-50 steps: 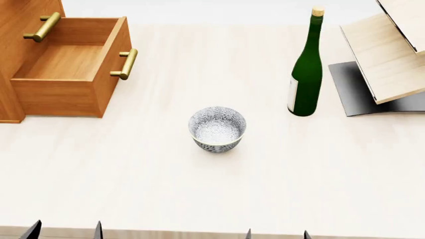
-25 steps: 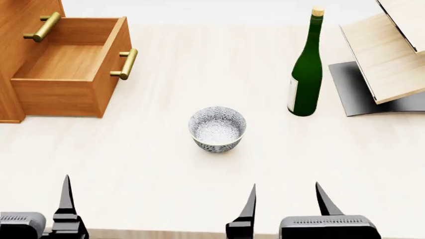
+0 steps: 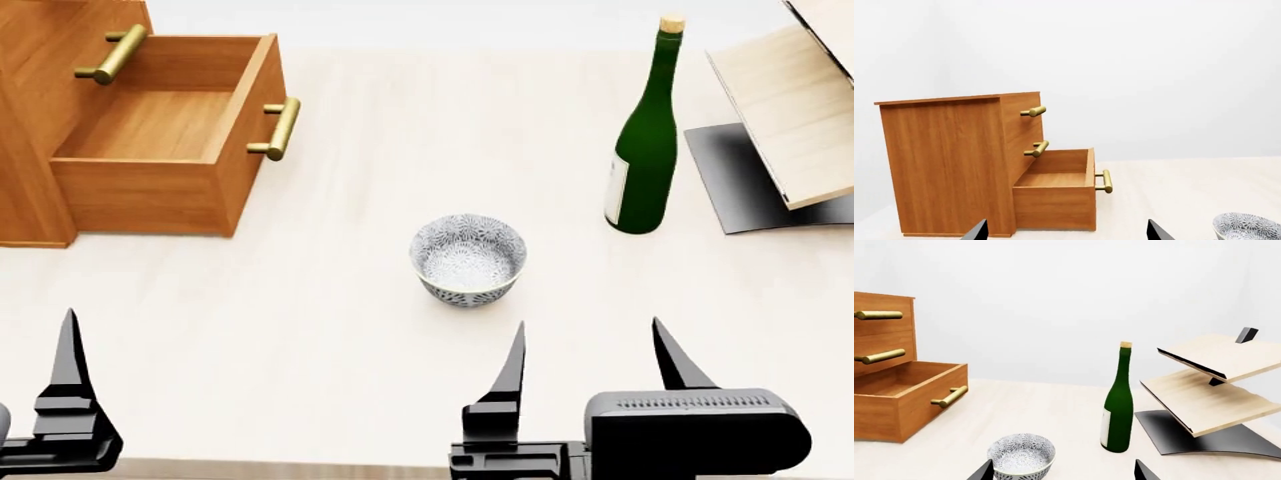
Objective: Close the bottom drawer of the cabinet.
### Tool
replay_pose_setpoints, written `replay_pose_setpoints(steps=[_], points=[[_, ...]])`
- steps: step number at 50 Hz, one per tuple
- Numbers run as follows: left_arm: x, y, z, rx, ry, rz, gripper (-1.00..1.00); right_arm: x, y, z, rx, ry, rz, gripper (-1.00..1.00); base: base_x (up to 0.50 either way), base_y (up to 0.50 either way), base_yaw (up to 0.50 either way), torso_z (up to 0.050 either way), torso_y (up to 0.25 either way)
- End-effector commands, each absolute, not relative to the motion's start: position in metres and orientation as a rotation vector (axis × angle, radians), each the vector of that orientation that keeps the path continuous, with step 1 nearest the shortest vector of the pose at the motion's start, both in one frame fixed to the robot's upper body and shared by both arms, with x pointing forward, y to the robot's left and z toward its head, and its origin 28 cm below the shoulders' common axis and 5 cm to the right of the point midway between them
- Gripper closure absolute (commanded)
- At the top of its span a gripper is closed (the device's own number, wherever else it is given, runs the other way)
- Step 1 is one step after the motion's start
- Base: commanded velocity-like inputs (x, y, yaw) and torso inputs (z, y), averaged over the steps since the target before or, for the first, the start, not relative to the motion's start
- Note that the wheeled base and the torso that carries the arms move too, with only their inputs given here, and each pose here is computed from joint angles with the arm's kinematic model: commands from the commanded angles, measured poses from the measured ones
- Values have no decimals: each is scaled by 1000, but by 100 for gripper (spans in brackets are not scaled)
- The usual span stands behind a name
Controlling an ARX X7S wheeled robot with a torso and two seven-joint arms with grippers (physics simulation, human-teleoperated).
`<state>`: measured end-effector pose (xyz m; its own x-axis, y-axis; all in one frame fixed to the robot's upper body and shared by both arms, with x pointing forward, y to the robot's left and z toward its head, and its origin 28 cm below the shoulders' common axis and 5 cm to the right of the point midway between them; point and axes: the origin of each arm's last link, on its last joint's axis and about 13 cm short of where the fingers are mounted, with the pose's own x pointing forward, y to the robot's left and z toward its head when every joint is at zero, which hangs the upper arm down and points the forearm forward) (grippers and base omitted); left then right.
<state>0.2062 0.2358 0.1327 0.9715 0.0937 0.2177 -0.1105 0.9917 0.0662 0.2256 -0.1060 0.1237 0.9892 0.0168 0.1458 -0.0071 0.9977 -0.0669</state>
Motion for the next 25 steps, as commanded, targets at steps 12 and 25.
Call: replay_pose_setpoints(steps=[12,25], points=[[203,239,137,88,-228,118,-100,225,-105,123,-47,-158,41,-100,0,500,0,0,0],[204,238,136,93,-227,119,-100,225,-106,122,-44,-156,40,-100,0,500,0,0,0]])
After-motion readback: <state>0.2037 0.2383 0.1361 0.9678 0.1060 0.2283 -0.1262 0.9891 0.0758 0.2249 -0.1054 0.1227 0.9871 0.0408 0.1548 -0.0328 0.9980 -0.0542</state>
